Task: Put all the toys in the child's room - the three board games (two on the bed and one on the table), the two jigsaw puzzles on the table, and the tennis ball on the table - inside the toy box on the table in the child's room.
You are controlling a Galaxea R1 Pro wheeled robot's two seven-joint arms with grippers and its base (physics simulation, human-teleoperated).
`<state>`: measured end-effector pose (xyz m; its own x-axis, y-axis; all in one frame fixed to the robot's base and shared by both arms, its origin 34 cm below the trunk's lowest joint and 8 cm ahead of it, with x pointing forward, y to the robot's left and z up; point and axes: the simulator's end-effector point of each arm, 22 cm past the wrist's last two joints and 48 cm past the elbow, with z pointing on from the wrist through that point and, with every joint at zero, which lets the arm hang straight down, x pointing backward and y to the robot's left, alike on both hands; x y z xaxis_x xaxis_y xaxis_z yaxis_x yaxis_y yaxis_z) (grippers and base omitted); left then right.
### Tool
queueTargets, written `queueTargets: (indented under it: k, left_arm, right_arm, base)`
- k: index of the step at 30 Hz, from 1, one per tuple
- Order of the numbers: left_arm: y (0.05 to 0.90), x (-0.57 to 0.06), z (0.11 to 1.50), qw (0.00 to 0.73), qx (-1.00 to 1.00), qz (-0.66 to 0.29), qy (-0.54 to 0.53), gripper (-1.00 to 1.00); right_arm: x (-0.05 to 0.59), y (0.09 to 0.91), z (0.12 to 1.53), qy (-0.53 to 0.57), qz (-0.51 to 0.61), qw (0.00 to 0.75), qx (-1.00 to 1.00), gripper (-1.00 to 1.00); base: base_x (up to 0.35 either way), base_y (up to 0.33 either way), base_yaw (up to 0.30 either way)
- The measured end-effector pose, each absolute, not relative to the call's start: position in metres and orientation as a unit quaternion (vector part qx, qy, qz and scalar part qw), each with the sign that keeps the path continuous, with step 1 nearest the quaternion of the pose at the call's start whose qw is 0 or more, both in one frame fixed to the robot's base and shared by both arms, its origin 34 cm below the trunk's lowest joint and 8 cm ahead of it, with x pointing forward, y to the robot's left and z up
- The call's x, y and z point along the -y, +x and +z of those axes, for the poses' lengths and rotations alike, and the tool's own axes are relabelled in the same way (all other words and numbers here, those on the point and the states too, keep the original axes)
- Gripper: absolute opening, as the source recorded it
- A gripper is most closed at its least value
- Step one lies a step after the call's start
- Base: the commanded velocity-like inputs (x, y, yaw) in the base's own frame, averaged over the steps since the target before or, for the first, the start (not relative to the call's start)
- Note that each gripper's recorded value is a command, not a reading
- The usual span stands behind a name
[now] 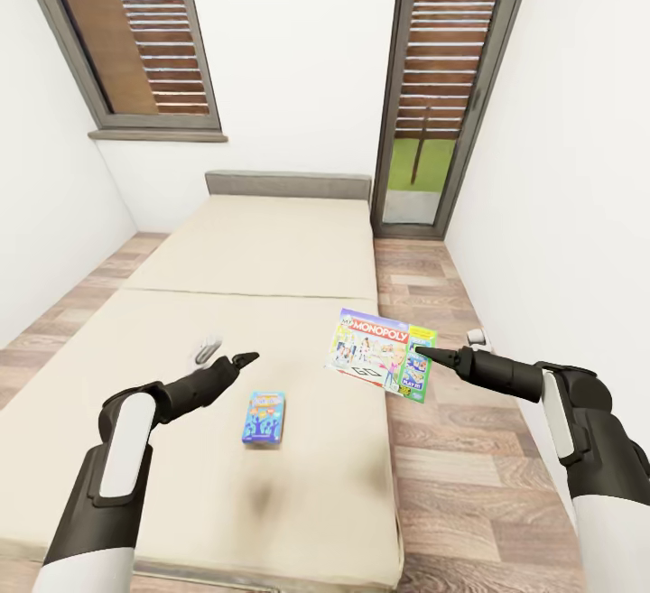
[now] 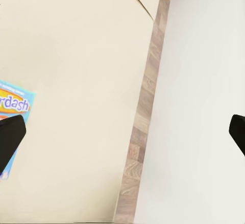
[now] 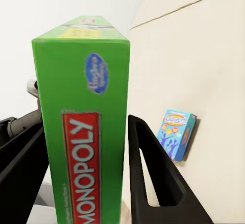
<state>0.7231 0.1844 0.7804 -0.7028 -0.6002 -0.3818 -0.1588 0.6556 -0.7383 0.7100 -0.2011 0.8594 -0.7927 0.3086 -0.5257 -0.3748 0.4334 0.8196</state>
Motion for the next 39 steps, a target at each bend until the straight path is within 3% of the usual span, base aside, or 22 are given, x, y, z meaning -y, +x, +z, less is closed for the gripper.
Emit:
queueTargets:
  k: [11, 39]
  left_arm:
    - [0.724, -0.186, 0.792, 0.332, -0.846, -0.351, -0.226, 1.0]
    - [0.732, -0.179, 0.879, 0.364, -0.827, -0.374, -0.209, 1.0]
  right_arm:
    - [0.201, 0.709, 0.87, -0.026, 0.532, 0.328, -0.78, -1.0]
    - [0.201, 0.706, 0.938, -0.038, 0.531, 0.345, -0.773, -1.0]
  base:
    - [-0.143, -0.012, 0.0]
    - [-0.008, -0.001, 0.018]
